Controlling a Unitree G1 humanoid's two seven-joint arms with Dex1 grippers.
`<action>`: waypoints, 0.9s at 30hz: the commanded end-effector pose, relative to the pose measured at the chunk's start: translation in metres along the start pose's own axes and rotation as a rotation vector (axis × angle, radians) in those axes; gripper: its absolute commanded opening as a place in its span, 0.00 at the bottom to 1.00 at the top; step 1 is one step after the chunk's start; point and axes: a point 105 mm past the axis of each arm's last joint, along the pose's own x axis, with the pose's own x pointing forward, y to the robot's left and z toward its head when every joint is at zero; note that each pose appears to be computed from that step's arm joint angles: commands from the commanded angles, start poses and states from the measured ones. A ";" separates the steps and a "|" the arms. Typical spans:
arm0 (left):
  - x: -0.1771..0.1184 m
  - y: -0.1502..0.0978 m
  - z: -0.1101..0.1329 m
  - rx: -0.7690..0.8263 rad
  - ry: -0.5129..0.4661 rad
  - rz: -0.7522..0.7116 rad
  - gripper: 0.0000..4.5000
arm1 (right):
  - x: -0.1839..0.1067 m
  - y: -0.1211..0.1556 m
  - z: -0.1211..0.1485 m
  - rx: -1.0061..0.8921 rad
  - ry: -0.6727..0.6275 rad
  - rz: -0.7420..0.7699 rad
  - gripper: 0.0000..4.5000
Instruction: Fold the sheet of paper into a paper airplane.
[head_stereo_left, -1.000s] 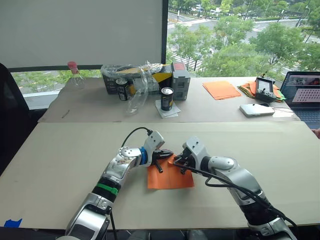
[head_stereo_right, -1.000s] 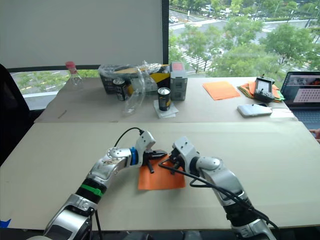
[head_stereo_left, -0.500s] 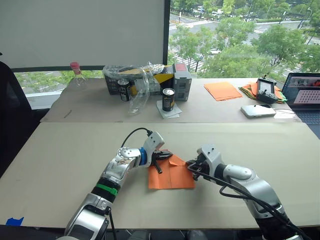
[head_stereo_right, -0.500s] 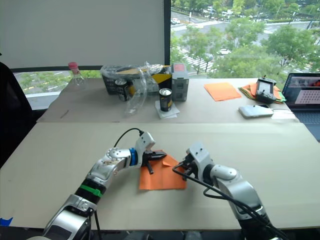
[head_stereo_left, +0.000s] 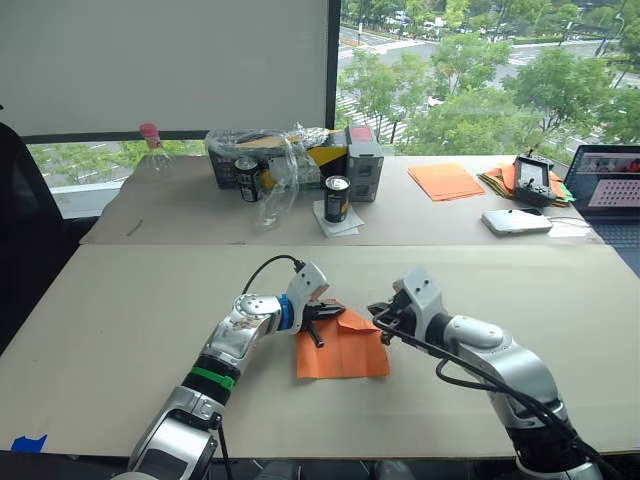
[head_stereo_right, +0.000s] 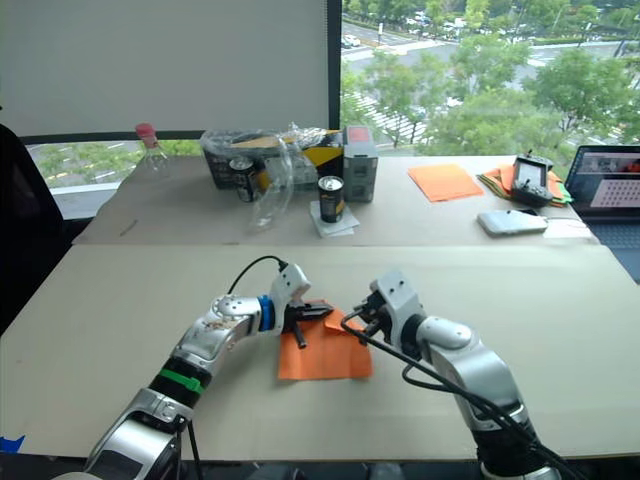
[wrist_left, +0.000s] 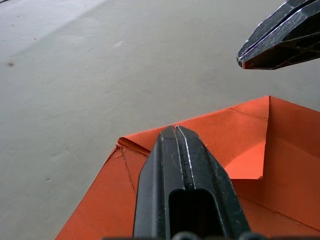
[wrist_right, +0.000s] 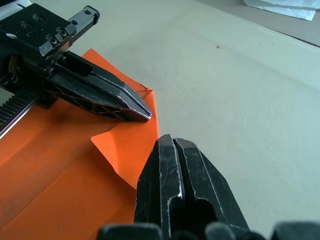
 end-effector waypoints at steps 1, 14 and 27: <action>0.001 0.000 -0.006 -0.006 0.031 0.004 0.00 | 0.005 0.006 -0.003 -0.012 0.002 0.005 0.00; 0.006 -0.008 0.039 -0.009 -0.063 -0.007 0.00 | 0.019 0.020 -0.036 -0.005 0.123 0.026 0.00; 0.021 -0.008 -0.006 -0.017 0.078 0.056 0.00 | 0.014 0.021 -0.043 0.004 0.153 0.013 0.00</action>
